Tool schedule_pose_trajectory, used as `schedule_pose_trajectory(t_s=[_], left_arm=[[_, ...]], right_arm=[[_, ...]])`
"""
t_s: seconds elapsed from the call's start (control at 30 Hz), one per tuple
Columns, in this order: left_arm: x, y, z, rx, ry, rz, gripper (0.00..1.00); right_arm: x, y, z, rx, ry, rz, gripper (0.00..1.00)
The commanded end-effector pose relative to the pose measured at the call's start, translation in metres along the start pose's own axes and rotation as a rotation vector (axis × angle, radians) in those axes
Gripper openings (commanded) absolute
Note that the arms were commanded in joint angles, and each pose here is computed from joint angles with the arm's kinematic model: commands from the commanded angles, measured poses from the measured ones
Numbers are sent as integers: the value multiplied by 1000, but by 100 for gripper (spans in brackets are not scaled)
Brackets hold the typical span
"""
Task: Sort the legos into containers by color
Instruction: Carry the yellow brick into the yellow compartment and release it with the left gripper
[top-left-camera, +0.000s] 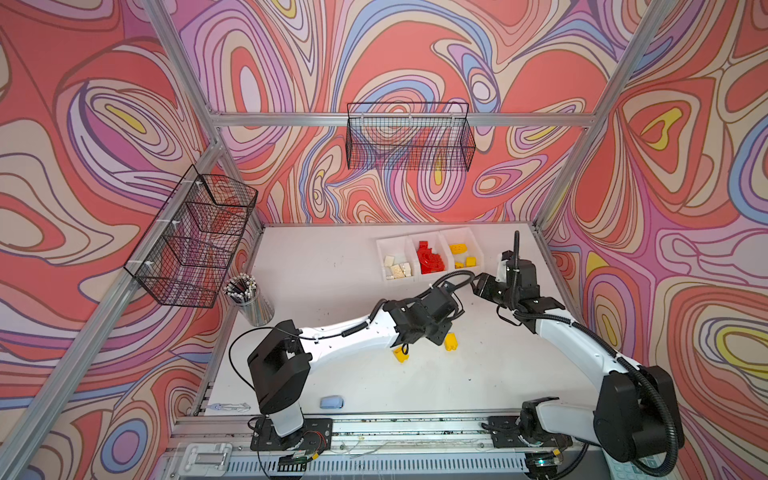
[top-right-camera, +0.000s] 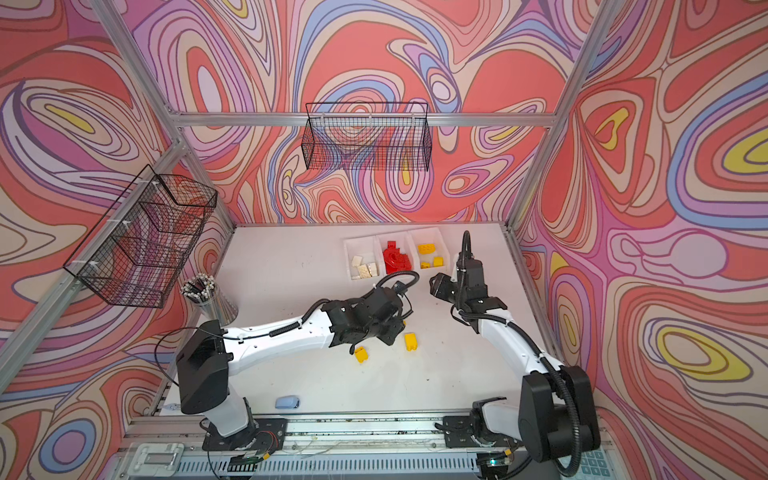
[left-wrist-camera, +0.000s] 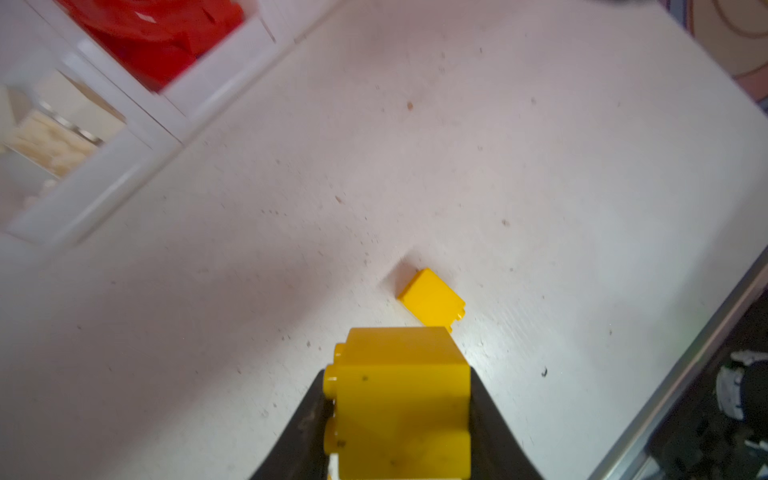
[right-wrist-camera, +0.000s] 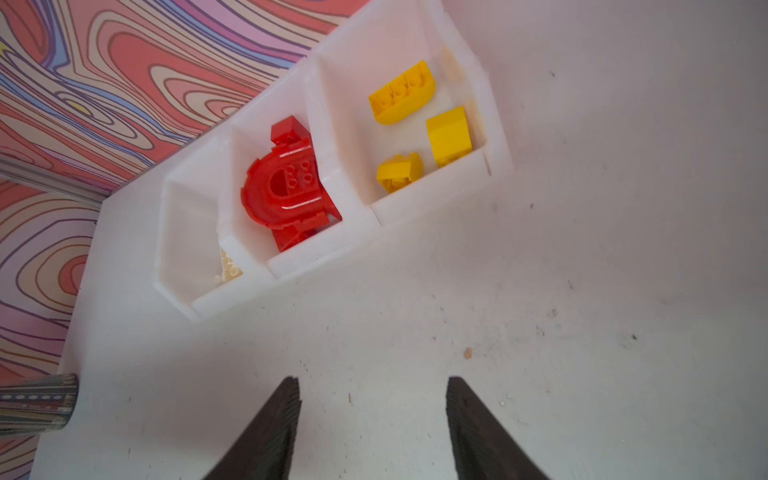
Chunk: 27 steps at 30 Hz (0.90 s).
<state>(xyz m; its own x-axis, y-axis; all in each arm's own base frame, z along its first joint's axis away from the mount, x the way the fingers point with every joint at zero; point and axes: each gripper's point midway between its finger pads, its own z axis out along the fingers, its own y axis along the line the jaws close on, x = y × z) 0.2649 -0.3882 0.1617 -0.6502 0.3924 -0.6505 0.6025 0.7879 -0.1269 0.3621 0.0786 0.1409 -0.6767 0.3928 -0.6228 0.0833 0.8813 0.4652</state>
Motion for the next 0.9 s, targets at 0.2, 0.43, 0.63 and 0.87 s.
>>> schedule_pose_trajectory(t_s=[0.2, 0.43, 0.63, 0.87], left_arm=[[-105, 21, 31, 172, -122, -14, 30], [-168, 33, 79, 265, -233, -56, 31], [-208, 47, 111, 330, -371, -101, 31], [-234, 65, 143, 371, -523, -174, 32]], right_arm=[[47, -10, -17, -44, 53, 18, 59], [68, 2, -26, -148, 83, -20, 60], [84, 4, -27, -187, 86, -64, 61], [93, 10, -26, -218, 112, -77, 61]])
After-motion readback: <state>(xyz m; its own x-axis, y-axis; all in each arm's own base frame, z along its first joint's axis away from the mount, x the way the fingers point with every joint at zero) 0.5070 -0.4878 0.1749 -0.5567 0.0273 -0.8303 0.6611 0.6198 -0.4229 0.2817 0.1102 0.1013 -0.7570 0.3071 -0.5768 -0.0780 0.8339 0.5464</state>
